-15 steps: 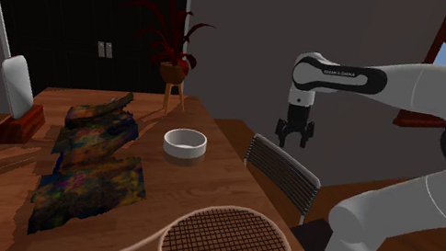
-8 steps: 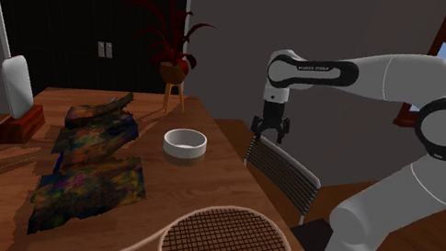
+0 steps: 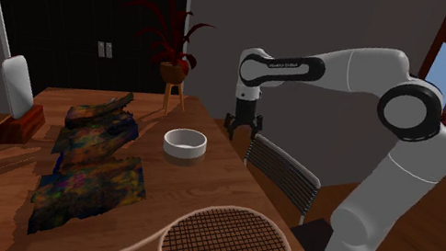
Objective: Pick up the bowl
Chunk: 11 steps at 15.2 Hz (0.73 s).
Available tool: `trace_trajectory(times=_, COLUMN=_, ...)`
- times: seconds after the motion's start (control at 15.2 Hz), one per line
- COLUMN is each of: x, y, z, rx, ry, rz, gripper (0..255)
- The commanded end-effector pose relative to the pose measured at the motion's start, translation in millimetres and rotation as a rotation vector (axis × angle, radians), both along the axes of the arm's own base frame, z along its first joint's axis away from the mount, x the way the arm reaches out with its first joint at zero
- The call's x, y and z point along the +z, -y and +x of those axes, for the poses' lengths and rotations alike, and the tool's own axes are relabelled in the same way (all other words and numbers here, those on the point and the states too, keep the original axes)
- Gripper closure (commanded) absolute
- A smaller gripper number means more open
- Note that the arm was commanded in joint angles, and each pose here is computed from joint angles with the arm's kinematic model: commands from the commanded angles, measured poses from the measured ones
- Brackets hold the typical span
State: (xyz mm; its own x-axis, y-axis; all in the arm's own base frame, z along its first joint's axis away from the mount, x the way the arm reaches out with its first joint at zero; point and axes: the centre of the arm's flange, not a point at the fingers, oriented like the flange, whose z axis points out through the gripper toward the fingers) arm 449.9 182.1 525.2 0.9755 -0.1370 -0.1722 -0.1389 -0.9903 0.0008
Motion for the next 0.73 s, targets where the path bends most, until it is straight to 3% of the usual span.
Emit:
trace_trajectory(times=0.0, x=1, y=-25, z=17, rx=0.002, ry=0.002, rz=-0.003, gripper=0)
trace_trajectory(times=0.66, x=-14, y=-120, z=84, rx=0.013, ry=0.013, rz=-0.019, gripper=0)
